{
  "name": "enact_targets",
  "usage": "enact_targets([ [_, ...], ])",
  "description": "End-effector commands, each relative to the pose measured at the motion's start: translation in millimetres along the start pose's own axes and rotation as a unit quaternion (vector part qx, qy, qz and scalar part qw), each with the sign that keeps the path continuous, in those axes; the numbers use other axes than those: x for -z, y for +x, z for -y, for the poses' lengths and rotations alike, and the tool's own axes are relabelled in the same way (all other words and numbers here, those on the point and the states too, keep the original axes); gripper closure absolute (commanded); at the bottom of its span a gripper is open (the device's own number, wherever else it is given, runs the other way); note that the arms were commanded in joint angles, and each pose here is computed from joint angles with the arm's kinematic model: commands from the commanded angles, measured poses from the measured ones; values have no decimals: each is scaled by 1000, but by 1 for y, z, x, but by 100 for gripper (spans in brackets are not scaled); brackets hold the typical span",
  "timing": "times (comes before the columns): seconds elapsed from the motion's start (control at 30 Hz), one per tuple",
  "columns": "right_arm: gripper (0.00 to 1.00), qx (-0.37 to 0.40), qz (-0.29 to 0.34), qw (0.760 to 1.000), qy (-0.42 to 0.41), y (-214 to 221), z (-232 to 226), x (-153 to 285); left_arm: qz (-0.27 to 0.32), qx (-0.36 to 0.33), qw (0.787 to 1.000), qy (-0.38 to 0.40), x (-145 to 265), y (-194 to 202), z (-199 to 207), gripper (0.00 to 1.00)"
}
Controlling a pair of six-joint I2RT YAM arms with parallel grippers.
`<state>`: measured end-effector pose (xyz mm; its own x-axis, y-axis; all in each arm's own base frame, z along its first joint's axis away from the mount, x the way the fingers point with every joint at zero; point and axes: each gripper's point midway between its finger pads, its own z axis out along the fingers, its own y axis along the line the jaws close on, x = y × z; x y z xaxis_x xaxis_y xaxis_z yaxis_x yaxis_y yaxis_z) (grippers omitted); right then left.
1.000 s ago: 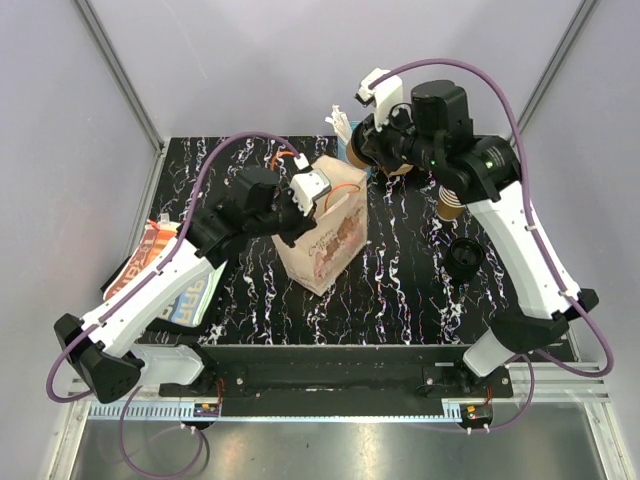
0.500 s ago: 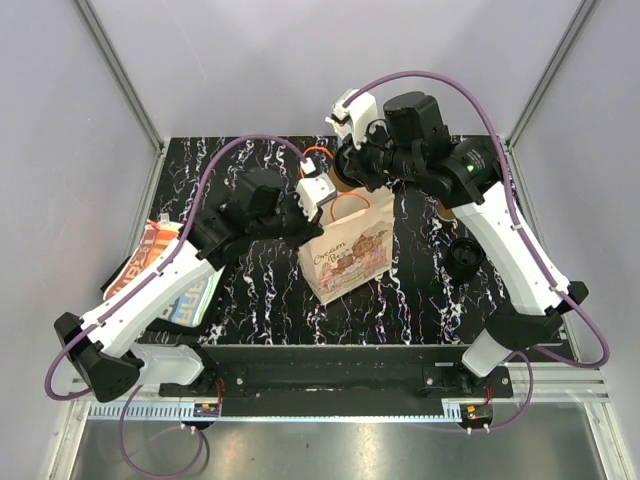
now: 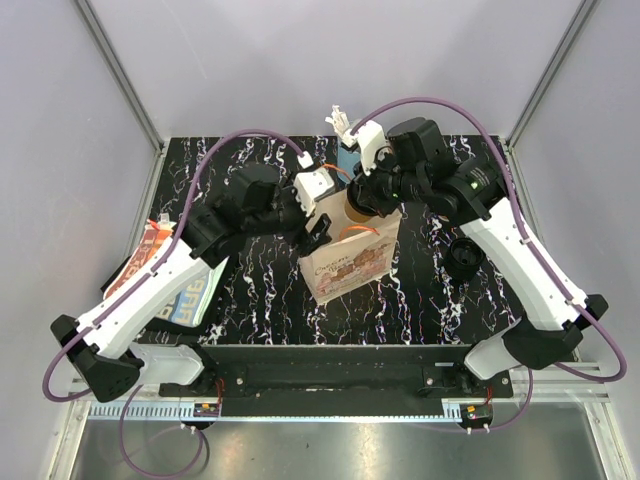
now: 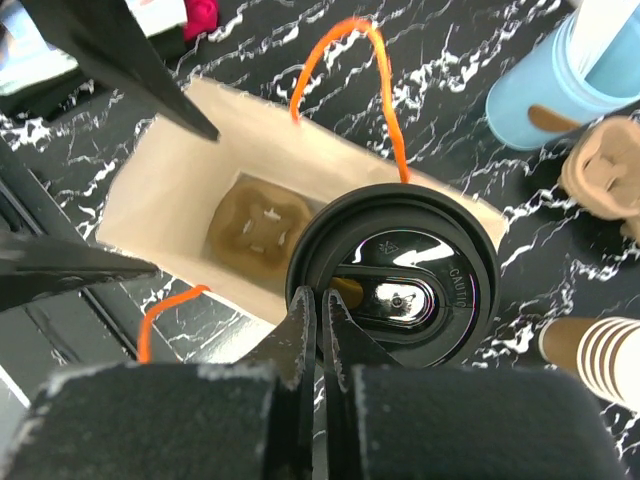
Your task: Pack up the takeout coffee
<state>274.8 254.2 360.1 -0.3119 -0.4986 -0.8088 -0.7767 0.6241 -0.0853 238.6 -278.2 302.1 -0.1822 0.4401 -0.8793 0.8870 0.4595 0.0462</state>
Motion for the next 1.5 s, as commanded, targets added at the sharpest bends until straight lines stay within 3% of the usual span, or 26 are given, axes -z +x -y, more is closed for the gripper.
enact_targets([
  [0.0,100,-9,7,1000,10,3,-1,7,47,-26,998,-29,16,-38,-10,18],
  [0.47,100,-8,-21,1000,-1,14,-3,-23,57,-66,986,-144,7,-62,-65,8],
  [0.97,100,-16,-56,998,-7,31,-4,-50,96,-12,980,-171,5,-70,-118,8],
  [1.3,100,-14,-66,998,-5,38,-3,-54,109,11,985,-135,-3,-67,-123,18],
  [1.47,100,-14,-72,997,-4,40,-3,-58,110,18,985,-131,-6,-63,-125,28],
])
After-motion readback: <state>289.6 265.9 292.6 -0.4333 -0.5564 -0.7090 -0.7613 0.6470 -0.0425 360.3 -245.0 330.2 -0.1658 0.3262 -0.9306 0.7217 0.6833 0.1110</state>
